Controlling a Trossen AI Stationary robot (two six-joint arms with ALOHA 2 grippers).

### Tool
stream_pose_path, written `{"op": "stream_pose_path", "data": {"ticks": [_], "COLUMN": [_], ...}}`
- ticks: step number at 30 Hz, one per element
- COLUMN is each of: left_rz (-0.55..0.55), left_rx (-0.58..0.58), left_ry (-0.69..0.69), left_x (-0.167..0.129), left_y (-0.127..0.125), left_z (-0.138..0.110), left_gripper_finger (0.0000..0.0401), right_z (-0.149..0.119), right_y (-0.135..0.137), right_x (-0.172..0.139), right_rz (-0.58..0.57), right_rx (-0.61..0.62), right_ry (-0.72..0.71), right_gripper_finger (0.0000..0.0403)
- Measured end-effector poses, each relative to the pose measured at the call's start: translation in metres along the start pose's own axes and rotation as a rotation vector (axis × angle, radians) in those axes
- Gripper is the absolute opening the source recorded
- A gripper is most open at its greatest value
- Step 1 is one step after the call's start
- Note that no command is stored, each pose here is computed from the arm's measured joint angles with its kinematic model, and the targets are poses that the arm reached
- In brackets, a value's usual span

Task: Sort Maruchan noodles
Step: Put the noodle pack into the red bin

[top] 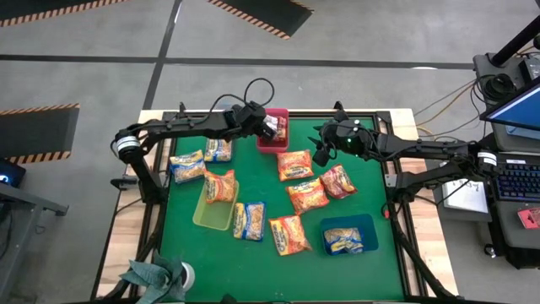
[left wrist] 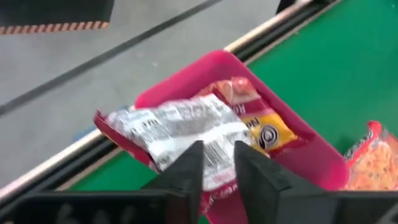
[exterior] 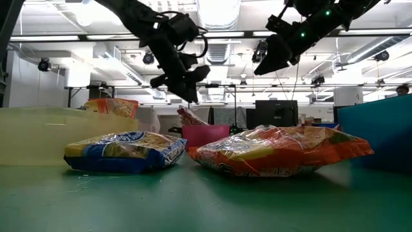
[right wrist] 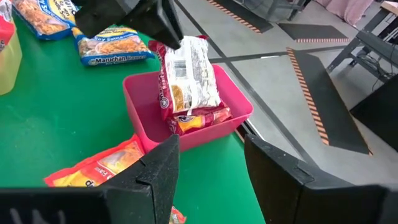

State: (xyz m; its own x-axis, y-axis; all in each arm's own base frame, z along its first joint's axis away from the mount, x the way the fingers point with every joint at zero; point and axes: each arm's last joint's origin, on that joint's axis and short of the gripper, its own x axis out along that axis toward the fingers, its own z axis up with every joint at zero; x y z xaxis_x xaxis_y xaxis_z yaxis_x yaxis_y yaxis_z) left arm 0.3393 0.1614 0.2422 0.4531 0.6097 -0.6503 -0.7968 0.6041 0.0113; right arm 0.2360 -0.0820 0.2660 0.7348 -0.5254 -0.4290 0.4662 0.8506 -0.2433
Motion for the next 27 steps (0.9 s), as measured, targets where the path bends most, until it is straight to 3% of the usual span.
{"op": "stream_pose_path", "data": {"ticks": [7, 12, 19, 27], "left_rz": [0.006, -0.007, 0.017, 0.053], "left_rx": [-0.135, -0.186, -0.201, -0.125], "left_ry": [-0.039, -0.080, -0.100, -0.076], "left_x": [0.016, 0.023, 0.025, 0.004], "left_y": [0.012, 0.014, 0.016, 0.019], "left_z": [-0.016, -0.028, -0.033, -0.015], "left_gripper_finger": [0.0202, 0.0262, 0.0281, 0.0281], "right_z": [0.000, 0.000, 0.000, 0.000], "right_y": [0.000, 0.000, 0.000, 0.000], "right_x": [0.000, 0.000, 0.000, 0.000], "right_rz": [0.000, 0.000, 0.000, 0.000], "right_rx": [-0.003, -0.003, -0.003, -0.005], "right_ry": [0.001, 0.001, 0.000, 0.002], "right_gripper_finger": [0.0156, 0.0149, 0.0150, 0.0150]}}
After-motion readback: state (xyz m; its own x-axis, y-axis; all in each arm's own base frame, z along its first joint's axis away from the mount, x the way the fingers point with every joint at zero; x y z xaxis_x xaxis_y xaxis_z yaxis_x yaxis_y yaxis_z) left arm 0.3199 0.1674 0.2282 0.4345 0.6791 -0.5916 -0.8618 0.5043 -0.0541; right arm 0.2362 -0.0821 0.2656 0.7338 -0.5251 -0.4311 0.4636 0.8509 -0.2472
